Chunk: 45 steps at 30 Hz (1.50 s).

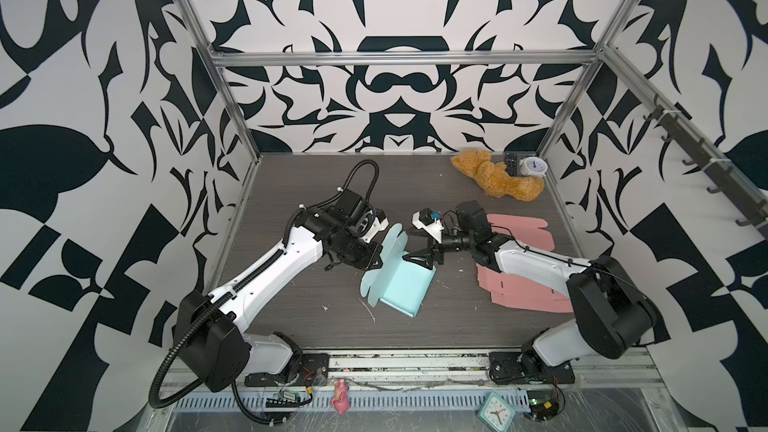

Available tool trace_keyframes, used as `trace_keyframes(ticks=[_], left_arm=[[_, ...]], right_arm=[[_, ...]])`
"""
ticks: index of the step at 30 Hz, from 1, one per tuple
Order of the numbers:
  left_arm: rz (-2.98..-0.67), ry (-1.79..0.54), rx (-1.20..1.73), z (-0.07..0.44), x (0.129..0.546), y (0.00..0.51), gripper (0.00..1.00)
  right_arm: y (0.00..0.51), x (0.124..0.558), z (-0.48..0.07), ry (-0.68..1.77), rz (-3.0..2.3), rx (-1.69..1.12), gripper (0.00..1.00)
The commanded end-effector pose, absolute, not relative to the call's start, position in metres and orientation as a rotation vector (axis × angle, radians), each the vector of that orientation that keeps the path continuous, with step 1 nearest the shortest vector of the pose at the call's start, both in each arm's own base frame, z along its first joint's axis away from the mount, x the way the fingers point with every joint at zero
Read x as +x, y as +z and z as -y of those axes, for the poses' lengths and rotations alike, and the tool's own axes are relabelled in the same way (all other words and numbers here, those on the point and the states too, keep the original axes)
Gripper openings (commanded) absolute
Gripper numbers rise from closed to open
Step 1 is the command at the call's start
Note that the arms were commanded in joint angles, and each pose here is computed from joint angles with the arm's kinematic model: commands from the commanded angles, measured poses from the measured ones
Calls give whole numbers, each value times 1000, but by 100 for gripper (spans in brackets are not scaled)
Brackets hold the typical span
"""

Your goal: Fold the paper box

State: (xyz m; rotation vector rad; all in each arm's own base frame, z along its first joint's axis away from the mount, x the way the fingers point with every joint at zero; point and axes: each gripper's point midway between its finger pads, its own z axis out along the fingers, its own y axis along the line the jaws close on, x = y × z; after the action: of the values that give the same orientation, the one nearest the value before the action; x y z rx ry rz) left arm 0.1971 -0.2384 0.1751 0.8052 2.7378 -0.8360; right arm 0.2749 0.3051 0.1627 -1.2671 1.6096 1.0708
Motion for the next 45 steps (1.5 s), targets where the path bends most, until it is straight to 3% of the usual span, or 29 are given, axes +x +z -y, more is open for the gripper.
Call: trace_keyframes(ticks=[1,10,21,45], left_arm=[[-2742,-876,878,237,186,178,6],[-2737,-847,919,236,188,182,6],[-2744,-723,930,226,196,179,6],[-2731,-543,940,210,207,174,9]], right_arm=[[188,283,-311,1069,-1477,-1301,85],[181,287,-315,1097,-1509,-1313,82],[179,283,-314,1046,-1533,-1334,55],[169,269,-323,1021,-1552,-1434,25]])
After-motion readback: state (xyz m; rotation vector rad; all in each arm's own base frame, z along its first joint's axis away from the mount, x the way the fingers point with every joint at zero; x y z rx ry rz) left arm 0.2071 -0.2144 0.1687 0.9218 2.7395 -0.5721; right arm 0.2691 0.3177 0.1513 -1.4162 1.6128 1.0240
